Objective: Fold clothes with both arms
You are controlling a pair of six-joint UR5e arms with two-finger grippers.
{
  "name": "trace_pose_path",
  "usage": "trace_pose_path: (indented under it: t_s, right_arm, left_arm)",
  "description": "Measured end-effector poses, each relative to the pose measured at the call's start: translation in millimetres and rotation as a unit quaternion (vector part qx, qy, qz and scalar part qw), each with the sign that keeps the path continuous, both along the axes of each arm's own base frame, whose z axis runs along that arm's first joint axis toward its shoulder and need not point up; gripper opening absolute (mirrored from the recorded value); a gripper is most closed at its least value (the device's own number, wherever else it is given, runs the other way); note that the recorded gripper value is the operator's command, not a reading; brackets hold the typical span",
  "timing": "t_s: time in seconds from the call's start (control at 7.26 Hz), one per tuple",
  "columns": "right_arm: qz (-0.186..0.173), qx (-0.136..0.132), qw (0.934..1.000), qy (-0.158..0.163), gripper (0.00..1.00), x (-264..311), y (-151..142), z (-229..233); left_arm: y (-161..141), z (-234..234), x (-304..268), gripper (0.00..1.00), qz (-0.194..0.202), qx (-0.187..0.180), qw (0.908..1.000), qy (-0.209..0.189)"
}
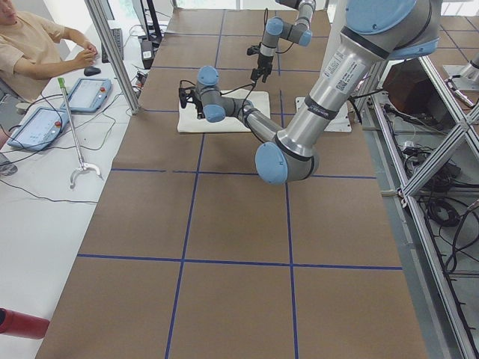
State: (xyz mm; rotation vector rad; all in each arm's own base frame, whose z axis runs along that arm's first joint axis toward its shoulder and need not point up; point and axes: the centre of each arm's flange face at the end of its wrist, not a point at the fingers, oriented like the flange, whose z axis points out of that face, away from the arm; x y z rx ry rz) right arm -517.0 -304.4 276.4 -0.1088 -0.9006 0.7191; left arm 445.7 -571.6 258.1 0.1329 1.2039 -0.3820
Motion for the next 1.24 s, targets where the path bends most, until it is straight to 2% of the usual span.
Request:
trace_pose_path:
  t_s: [0.28,0.69,0.83,0.96,1.1,1.24]
  right_arm:
    - [-0.006,-0.007,0.9997,0.022,0.96,-21.9,1.8,8.6]
    - [-0.003,-0.011,0.9993,0.035,0.88,-27.0,-2.1,19.4]
    - [-0.003,-0.012,0.9992,0.038,0.71,-28.6,-2.7,22.3]
    - [-0.003,-0.013,0.9991,0.040,0.69,-28.9,-3.5,23.8]
    - [-0.003,-0.014,0.9990,0.042,0.61,-28.4,-3.6,26.2]
    - [-0.004,-0.016,0.9989,0.045,0.46,-27.7,-3.4,29.4]
  left_arm:
    - [4.0,0.8,-4.7,0.57,0.000,-0.001,1.0000,-0.002]
    - [4.0,1.9,-4.9,0.57,-0.001,-0.002,1.0000,-0.003]
    - [4.3,1.8,-4.6,0.57,0.000,-0.002,1.0000,-0.003]
    - [4.6,1.8,-4.3,0.57,0.000,-0.002,1.0000,-0.003]
    - [4.6,1.8,-4.3,0.57,0.000,-0.002,1.0000,-0.003]
    - [4.6,1.9,-4.3,0.57,0.000,-0.002,1.0000,-0.003]
